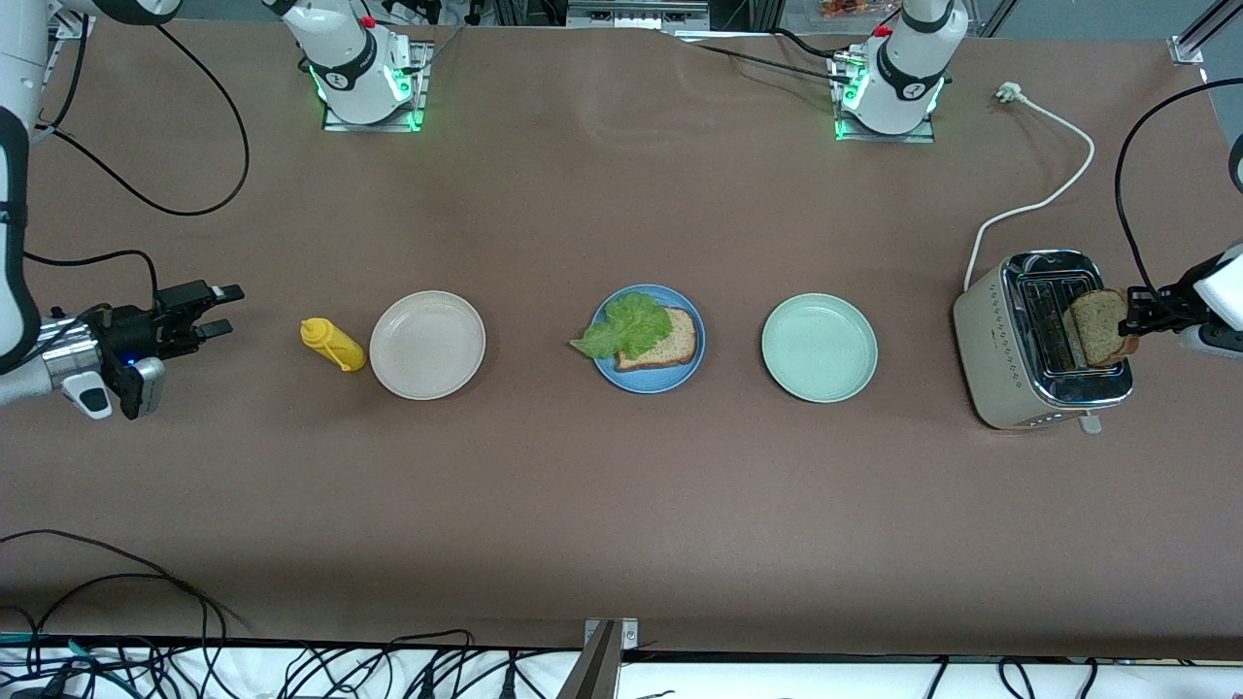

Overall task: Make sandwich in blue plate with both arms
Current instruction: 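Lift the toast out of the toaster while the right gripper withdraws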

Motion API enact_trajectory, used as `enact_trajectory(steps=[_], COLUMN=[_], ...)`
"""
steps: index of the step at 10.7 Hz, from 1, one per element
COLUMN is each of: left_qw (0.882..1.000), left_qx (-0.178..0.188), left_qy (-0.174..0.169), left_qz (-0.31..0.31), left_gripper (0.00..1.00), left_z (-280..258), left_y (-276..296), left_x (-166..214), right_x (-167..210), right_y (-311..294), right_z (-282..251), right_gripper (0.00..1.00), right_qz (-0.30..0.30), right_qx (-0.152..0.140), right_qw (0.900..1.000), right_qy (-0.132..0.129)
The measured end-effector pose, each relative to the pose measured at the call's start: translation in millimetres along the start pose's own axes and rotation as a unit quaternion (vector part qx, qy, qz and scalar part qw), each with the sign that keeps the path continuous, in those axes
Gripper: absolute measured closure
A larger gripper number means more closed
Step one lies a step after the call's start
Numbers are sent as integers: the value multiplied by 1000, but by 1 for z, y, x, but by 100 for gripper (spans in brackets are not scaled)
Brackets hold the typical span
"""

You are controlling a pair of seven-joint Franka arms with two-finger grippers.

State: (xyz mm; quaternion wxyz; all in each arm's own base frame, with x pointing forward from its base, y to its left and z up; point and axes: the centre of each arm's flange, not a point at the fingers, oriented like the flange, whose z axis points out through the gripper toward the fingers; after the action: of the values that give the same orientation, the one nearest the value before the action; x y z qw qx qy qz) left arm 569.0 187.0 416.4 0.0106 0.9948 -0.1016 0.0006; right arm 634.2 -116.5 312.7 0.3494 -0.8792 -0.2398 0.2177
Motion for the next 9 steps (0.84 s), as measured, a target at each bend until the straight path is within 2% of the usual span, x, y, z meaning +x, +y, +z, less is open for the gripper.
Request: enact_trajectory(steps=[1, 3, 5, 7, 9], left_qw=[1000, 1000, 999, 999, 998], left_qx=[4, 7, 7, -5, -18], left_qy=[7, 16, 26, 32, 46], left_qz=[10, 21, 27, 32, 43], left_gripper=[91, 91, 91, 91, 91], left_z=[-9, -25, -45, -67, -100], left_y=[-1, -2, 1, 11, 26], left_x=[4, 6, 4, -1, 1], right_x=[7, 23, 38, 45, 39], right_y=[-15, -51, -96, -131, -145], right_z=[-1, -2, -3, 0, 7], right_gripper=[0, 0, 0, 0, 0], right_qz=[30, 83, 144, 208, 246], right_qx=[-28, -95, -175, -220, -272], right_qw=[999, 990, 970, 951, 930], right_qy=[-21, -60, -85, -69, -10])
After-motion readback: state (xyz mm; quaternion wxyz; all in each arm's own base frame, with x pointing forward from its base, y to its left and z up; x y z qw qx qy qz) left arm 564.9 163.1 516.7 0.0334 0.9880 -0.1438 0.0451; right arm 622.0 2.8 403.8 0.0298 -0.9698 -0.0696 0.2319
